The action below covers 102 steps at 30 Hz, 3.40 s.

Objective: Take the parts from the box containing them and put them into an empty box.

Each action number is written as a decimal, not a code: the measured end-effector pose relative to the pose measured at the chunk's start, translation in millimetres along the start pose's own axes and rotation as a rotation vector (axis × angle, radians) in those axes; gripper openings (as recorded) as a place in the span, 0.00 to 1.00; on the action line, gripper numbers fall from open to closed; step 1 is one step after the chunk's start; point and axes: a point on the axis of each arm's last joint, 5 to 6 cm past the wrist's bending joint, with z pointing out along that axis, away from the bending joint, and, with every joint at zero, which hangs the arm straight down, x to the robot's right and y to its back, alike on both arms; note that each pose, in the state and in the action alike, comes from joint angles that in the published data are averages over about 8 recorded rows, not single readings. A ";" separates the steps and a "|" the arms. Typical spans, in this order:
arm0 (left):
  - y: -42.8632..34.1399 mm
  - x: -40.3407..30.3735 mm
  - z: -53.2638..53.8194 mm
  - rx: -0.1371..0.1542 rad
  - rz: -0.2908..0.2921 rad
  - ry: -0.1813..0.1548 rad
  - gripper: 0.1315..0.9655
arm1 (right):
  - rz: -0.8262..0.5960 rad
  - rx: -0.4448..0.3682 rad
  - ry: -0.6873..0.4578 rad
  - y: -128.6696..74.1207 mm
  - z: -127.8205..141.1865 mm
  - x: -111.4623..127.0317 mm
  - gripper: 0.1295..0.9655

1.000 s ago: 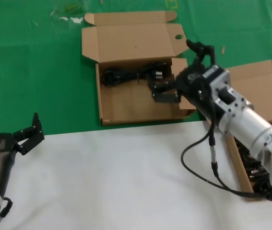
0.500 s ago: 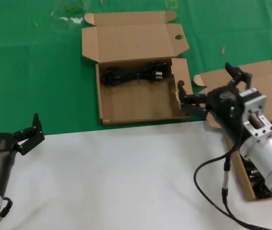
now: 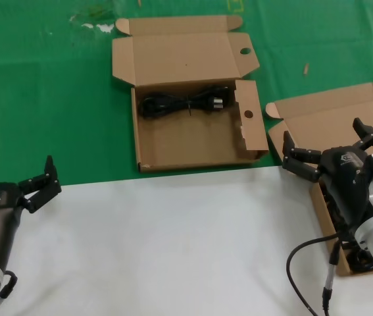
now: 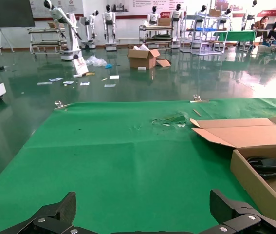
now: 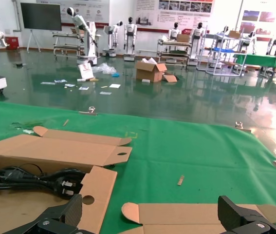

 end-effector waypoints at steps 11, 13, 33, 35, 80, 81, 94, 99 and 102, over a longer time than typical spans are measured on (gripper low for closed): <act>0.0 0.0 0.0 0.000 0.000 0.000 1.00 | 0.002 -0.001 0.003 0.4 -0.8 0.3 1.00; 0.0 0.0 0.0 0.000 0.000 0.000 1.00 | 0.002 -0.001 0.003 0.4 -0.8 0.3 1.00; 0.0 0.0 0.0 0.000 0.000 0.000 1.00 | 0.002 -0.001 0.003 0.4 -0.8 0.3 1.00; 0.0 0.0 0.0 0.000 0.000 0.000 1.00 | 0.002 -0.001 0.003 0.4 -0.8 0.3 1.00; 0.0 0.0 0.0 0.000 0.000 0.000 1.00 | 0.002 -0.001 0.003 0.4 -0.8 0.3 1.00; 0.0 0.0 0.0 0.000 0.000 0.000 1.00 | 0.002 -0.001 0.003 0.4 -0.8 0.3 1.00; 0.0 0.0 0.0 0.000 0.000 0.000 1.00 | 0.002 -0.001 0.003 0.4 -0.8 0.3 1.00; 0.0 0.0 0.0 0.000 0.000 0.000 1.00 | 0.002 -0.001 0.003 0.4 -0.8 0.3 1.00; 0.0 0.0 0.0 0.000 0.000 0.000 1.00 | 0.002 -0.001 0.003 0.4 -0.8 0.3 1.00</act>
